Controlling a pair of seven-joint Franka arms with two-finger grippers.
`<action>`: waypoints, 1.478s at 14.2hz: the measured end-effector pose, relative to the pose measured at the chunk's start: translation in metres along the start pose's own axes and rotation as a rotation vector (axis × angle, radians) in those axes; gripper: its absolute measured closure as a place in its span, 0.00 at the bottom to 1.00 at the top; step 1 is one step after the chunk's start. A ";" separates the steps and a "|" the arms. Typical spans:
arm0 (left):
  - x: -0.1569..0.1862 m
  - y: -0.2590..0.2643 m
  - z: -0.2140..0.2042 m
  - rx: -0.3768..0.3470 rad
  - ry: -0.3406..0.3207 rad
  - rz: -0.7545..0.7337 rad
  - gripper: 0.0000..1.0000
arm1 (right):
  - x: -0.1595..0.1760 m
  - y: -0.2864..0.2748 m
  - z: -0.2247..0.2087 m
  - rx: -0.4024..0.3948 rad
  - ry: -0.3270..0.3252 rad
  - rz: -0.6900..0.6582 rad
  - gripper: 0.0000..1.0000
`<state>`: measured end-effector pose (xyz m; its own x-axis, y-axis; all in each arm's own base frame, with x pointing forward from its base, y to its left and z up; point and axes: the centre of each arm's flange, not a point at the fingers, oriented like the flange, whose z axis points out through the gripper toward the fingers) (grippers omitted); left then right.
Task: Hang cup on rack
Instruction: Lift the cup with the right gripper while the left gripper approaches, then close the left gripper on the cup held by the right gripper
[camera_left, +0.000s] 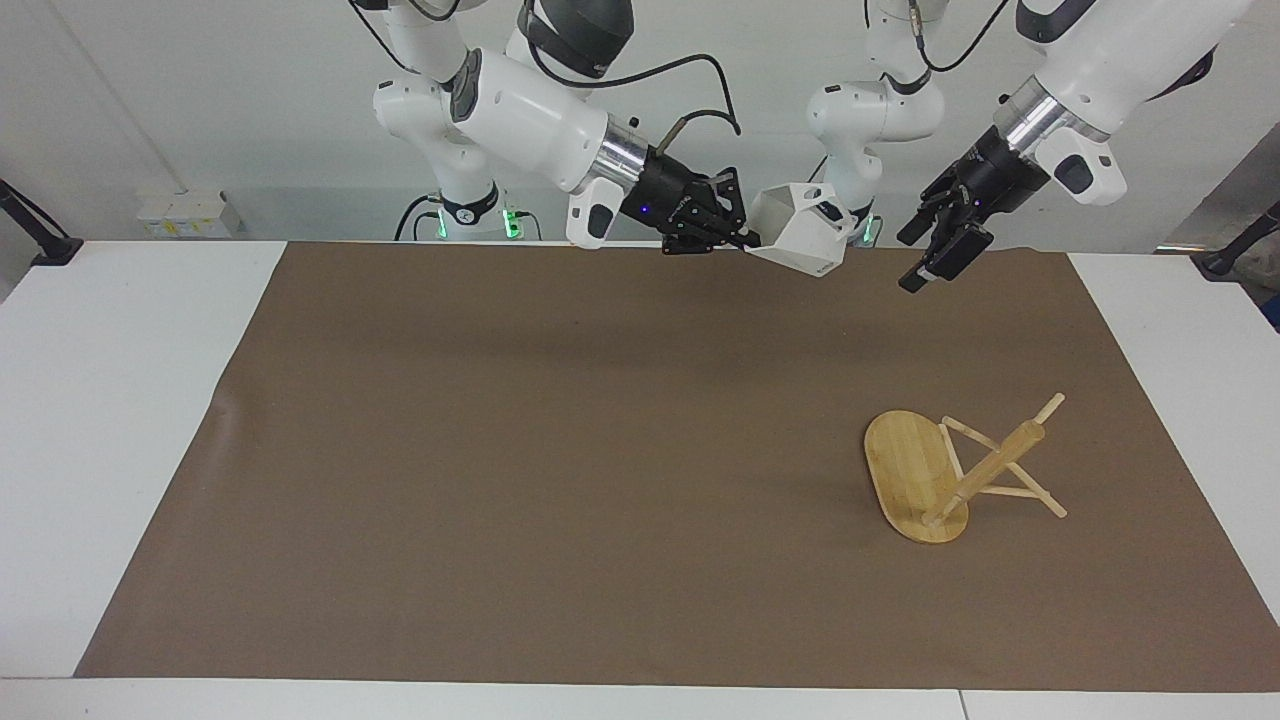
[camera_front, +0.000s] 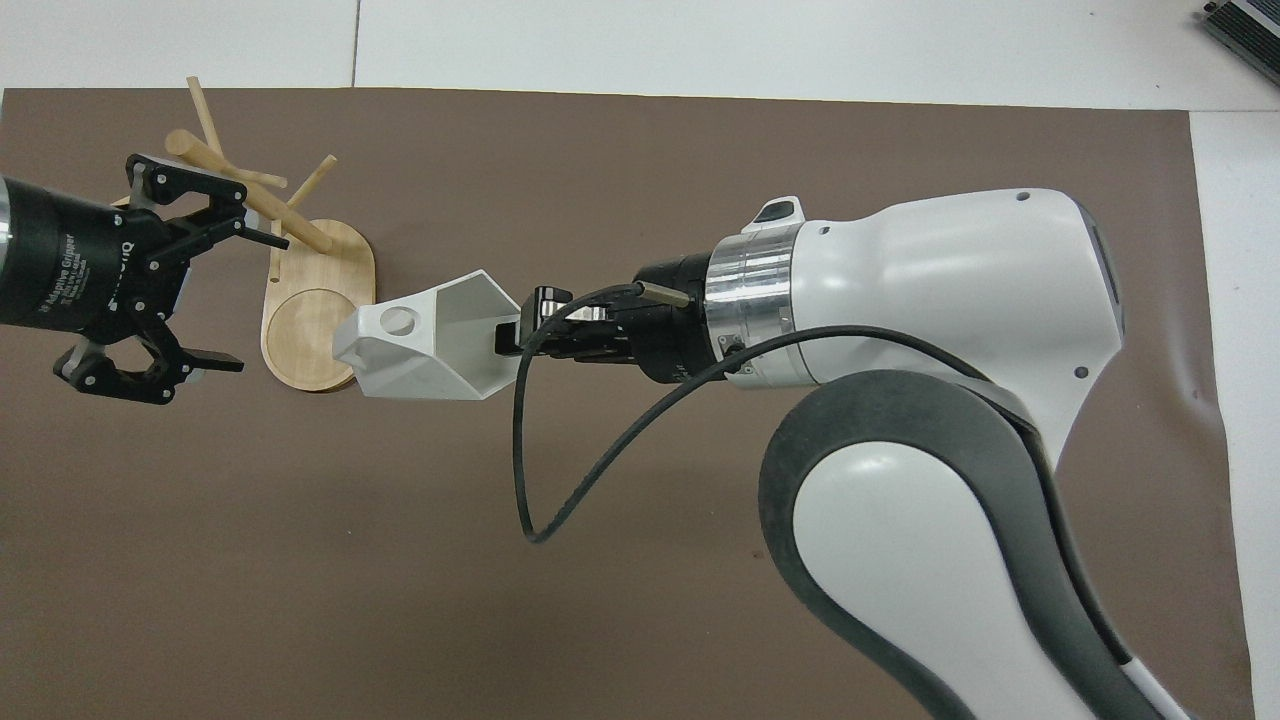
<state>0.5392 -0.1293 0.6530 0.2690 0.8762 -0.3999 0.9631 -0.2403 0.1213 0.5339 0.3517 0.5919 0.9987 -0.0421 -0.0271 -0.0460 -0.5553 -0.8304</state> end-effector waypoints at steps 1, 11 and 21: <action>-0.004 0.000 0.003 0.006 -0.015 -0.057 0.00 | -0.002 -0.002 0.004 0.002 0.005 0.006 0.97; 0.006 -0.003 0.034 0.079 -0.122 -0.428 0.00 | 0.002 0.002 0.012 0.004 0.024 0.021 0.97; -0.005 -0.008 0.044 0.117 -0.204 -0.486 0.00 | 0.005 0.004 0.009 0.003 0.030 0.025 0.97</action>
<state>0.5303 -0.1498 0.6142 -0.2230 0.8017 -0.5545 0.9685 0.1178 -0.2192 0.5386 0.3569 0.5828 0.9963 -0.0806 -0.0315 -0.0708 -0.5510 -0.8315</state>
